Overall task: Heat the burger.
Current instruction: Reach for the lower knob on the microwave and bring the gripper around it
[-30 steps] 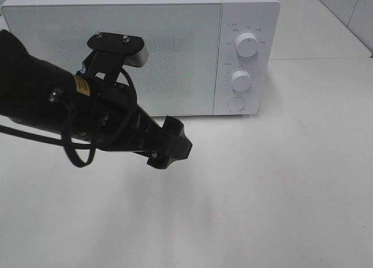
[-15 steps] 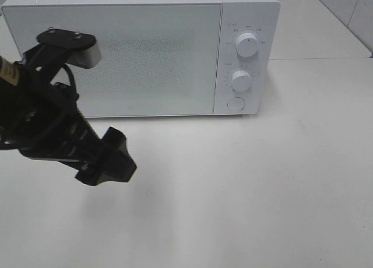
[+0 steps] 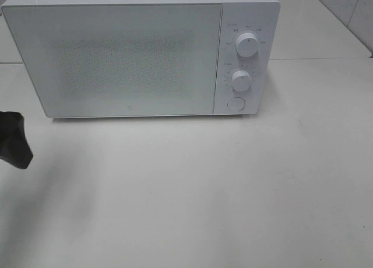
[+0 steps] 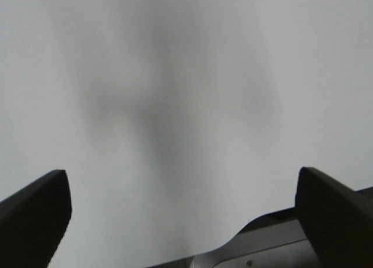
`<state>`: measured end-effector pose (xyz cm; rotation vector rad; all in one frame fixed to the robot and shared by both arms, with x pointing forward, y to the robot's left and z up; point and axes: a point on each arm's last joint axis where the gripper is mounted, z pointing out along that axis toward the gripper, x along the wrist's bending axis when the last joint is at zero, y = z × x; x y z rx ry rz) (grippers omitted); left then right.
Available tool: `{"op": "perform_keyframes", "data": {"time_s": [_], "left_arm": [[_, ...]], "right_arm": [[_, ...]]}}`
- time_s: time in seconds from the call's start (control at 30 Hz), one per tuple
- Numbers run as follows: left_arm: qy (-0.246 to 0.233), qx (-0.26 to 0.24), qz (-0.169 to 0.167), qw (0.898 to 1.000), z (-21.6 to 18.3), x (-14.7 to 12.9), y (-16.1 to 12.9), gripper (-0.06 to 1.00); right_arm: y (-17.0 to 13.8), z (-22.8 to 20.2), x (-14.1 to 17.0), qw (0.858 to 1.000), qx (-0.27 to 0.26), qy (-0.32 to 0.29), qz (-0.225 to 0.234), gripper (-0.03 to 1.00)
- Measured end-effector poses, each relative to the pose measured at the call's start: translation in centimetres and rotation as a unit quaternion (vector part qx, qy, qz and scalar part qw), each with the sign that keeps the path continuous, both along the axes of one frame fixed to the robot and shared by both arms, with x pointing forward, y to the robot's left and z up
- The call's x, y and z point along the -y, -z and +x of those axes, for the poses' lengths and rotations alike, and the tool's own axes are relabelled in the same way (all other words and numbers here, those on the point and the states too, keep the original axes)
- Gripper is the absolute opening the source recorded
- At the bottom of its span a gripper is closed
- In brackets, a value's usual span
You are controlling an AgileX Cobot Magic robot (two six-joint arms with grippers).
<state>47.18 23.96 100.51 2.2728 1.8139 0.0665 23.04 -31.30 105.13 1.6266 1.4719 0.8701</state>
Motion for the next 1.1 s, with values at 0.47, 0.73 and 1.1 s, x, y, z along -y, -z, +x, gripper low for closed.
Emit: {"op": "perform_keyframes", "data": {"time_s": [0.47,0.73,1.1], "left_arm": [[-0.034,-0.066,0.020,0.997,-5.4,-2.8,2.0,0.99],[-0.067,-0.009,0.037,0.997,-9.7,-4.0,0.6,0.99],[-0.092,0.181,0.006,0.979,-15.6,-5.1,-3.2,0.99]], "right_arm": [[0.0,0.0,0.0,1.000,0.000,0.000,0.000,0.71],[0.0,0.0,0.0,1.000,0.000,0.000,0.000,0.71],[0.0,0.0,0.0,1.000,0.000,0.000,0.000,0.71]]}}
